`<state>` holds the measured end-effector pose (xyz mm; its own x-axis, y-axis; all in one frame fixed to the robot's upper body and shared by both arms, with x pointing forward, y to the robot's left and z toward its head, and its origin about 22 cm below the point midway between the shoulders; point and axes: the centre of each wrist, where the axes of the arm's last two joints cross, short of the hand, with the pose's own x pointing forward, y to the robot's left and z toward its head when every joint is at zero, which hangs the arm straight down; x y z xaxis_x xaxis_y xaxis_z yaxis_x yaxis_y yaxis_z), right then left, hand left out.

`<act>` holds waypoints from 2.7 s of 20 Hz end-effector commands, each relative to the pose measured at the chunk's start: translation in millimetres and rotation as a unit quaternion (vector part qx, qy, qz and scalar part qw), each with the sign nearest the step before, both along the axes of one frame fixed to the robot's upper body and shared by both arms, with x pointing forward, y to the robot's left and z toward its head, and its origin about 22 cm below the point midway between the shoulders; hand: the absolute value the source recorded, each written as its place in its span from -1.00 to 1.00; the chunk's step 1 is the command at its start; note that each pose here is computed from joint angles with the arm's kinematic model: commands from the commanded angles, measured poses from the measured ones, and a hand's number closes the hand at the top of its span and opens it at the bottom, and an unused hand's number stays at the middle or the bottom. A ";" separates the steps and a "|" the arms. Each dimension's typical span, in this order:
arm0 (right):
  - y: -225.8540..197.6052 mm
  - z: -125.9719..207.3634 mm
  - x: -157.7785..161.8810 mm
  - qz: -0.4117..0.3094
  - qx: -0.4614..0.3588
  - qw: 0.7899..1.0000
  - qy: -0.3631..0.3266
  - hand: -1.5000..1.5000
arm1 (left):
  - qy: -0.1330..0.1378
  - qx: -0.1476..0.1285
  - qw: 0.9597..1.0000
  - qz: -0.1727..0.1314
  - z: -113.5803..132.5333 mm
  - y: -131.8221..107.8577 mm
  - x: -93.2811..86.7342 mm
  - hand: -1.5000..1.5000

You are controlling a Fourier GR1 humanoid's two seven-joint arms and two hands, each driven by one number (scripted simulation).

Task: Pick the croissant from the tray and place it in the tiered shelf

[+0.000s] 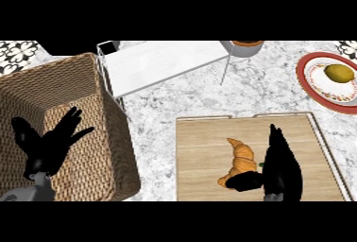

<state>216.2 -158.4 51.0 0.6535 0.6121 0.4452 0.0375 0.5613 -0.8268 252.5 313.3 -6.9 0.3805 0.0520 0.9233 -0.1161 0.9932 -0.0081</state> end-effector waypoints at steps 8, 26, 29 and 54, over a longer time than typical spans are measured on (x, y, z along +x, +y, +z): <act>29.6 -22.4 18.2 -0.056 -0.011 0.998 0.030 -1.00 | 0.027 0.029 0.999 -0.021 -18.4 -16.9 -4.0 0.00; 97.5 -9.7 13.4 0.312 0.007 0.950 0.010 1.00 | 0.019 0.022 0.999 -0.043 -7.0 -19.7 5.2 0.00; 129.1 -1.5 -2.7 0.490 0.003 0.872 0.005 1.00 | 0.013 0.020 0.998 -0.060 2.7 -22.8 11.8 0.00; 142.4 266.6 29.1 0.444 0.053 0.846 -0.291 1.00 | 0.029 0.038 0.999 -0.023 -19.6 -10.7 -15.4 0.00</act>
